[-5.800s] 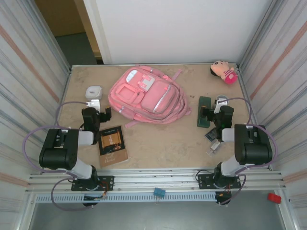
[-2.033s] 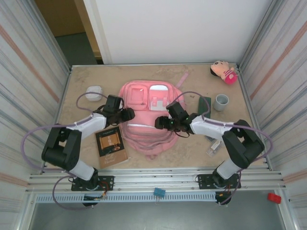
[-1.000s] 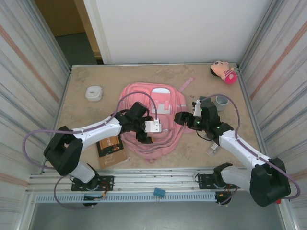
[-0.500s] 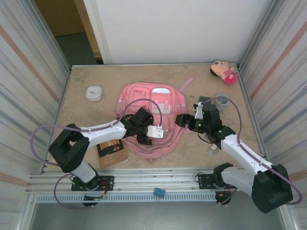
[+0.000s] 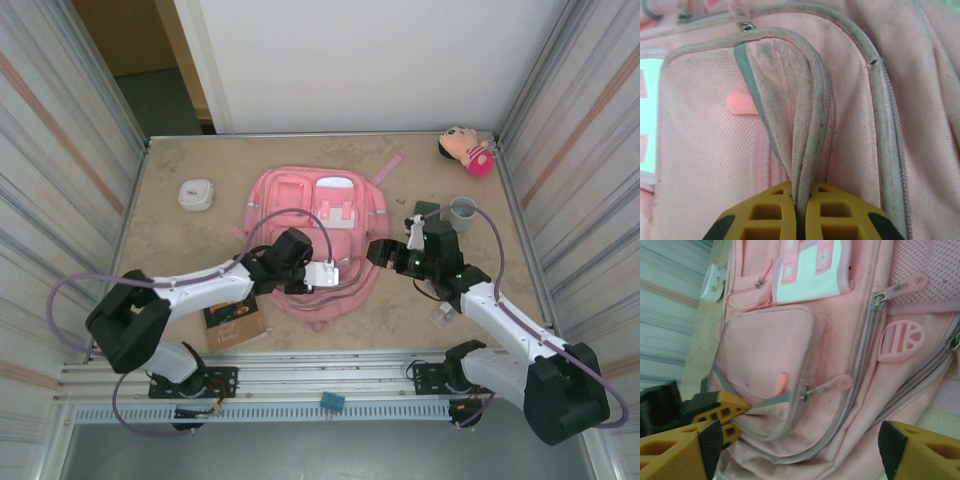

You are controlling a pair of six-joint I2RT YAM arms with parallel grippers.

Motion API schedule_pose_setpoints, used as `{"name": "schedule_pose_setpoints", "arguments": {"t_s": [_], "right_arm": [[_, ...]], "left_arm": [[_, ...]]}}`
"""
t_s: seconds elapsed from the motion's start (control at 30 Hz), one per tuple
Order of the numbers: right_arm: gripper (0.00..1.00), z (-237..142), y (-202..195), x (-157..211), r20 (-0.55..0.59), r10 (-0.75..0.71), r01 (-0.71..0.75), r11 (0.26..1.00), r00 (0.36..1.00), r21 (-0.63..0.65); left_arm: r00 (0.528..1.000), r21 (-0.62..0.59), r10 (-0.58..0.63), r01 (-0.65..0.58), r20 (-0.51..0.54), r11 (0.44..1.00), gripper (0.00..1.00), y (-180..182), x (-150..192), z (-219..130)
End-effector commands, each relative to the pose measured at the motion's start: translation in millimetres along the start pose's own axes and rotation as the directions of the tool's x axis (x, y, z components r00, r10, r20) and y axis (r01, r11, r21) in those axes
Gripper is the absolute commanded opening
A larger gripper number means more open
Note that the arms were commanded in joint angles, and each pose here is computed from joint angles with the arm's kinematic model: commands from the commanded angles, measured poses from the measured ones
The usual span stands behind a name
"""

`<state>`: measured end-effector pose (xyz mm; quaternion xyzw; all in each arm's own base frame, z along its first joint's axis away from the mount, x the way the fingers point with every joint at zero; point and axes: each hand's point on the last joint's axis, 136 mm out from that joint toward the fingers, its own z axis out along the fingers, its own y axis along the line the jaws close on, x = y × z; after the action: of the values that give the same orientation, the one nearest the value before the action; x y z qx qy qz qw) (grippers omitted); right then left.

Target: Pack the student bag

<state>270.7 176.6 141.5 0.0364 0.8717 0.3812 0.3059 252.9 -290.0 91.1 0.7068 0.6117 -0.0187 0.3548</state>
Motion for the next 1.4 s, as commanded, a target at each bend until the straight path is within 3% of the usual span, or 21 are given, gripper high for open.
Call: {"name": "schedule_pose_setpoints", "arguments": {"t_s": [0.0, 0.23, 0.5, 0.7, 0.97, 1.37], "right_arm": [[0.82, -6.5, 7.9, -10.0, 0.033, -0.048, 0.050, 0.997, 0.998, -0.056], [0.83, -22.5, 19.1, -23.5, 0.072, -0.054, 0.066, 0.983, 0.996, -0.171], [0.85, -29.5, 28.7, -28.7, 0.094, -0.104, 0.124, 0.964, 0.990, -0.234], [0.86, -29.1, 26.3, -34.1, 0.109, -0.107, 0.131, 0.960, 0.988, -0.246], [0.85, -22.5, 24.9, -17.2, 0.021, -0.119, 0.120, 0.945, 0.993, -0.304], [0.89, -7.5, -11.0, -16.3, 0.023, -0.056, 0.060, 0.973, 0.998, -0.223]], "left_arm": [[0.982, 0.012, -0.077, 0.076, 0.175, 0.997, 0.00, 14.9, -29.4, -36.4], [0.895, 0.099, -0.198, 0.173, 0.399, 0.980, 0.00, 41.8, -53.4, -94.4], [0.812, 0.183, -0.270, 0.204, 0.517, 0.962, 0.00, 57.7, -59.5, -131.6], [0.786, 0.219, -0.300, 0.213, 0.540, 0.952, 0.00, 63.7, -59.0, -144.6], [0.752, 0.259, -0.332, 0.220, 0.569, 0.941, 0.00, 68.1, -59.2, -148.6], [0.738, 0.236, -0.324, 0.226, 0.592, 0.945, 0.00, 79.4, -56.2, -163.0]]}}
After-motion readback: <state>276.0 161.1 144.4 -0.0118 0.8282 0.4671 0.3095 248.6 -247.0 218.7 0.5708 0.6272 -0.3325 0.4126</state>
